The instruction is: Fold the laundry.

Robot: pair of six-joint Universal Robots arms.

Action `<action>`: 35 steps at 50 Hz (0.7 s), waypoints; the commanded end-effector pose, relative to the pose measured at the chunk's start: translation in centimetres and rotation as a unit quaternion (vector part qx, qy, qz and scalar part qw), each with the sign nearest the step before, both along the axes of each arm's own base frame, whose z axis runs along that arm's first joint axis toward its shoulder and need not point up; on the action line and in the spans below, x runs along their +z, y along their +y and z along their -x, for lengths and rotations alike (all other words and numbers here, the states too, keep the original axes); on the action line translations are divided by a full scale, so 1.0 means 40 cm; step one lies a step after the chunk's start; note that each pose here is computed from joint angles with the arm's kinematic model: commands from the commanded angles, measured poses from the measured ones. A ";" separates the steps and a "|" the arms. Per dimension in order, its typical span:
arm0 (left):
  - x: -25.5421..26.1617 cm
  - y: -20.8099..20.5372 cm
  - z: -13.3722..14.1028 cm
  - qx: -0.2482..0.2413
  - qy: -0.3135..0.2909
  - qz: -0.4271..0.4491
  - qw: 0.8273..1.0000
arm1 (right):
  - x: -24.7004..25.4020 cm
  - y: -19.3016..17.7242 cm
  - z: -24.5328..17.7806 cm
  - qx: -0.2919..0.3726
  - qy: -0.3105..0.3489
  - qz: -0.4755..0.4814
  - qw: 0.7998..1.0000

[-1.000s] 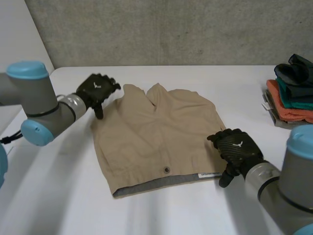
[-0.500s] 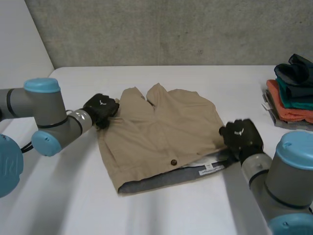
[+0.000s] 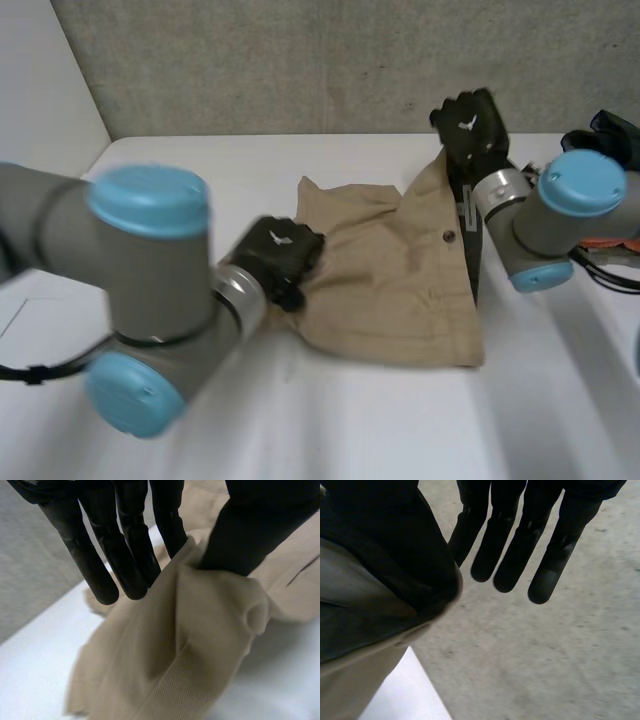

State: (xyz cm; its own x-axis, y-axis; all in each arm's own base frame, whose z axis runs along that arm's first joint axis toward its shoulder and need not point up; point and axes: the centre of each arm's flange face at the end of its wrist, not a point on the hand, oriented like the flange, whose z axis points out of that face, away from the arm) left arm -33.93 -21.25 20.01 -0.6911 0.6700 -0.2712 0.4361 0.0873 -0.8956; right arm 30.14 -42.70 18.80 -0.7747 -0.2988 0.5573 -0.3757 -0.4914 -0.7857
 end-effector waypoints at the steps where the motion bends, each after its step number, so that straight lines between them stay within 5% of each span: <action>1: -0.062 0.014 0.051 0.029 -0.017 0.000 0.999 | -0.094 -0.027 0.017 -0.016 0.000 -0.036 0.999; 7: 0.056 -0.018 -0.002 0.084 0.017 0.050 0.995 | -0.001 -0.024 0.121 -0.125 -0.023 -0.067 0.990; 15: 0.129 -0.004 -0.097 0.103 0.033 0.062 0.992 | 0.185 0.148 0.180 -0.134 -0.046 -0.159 0.977; 25: -0.021 -0.002 -0.210 0.103 -0.004 -0.036 0.994 | 0.118 0.401 0.237 -0.140 0.013 -0.379 0.915; 35: -0.095 -0.039 -0.217 0.078 0.023 -0.028 0.996 | 0.029 0.544 0.235 -0.089 0.028 -0.390 0.916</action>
State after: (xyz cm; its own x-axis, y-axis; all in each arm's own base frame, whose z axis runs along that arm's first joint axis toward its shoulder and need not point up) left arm -25.31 -21.61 17.56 -0.8007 0.5615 -0.2087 0.3942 0.2315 -0.8894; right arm 20.51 -23.46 21.90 -0.8511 -0.4443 0.2797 -0.4396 0.3119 -0.8423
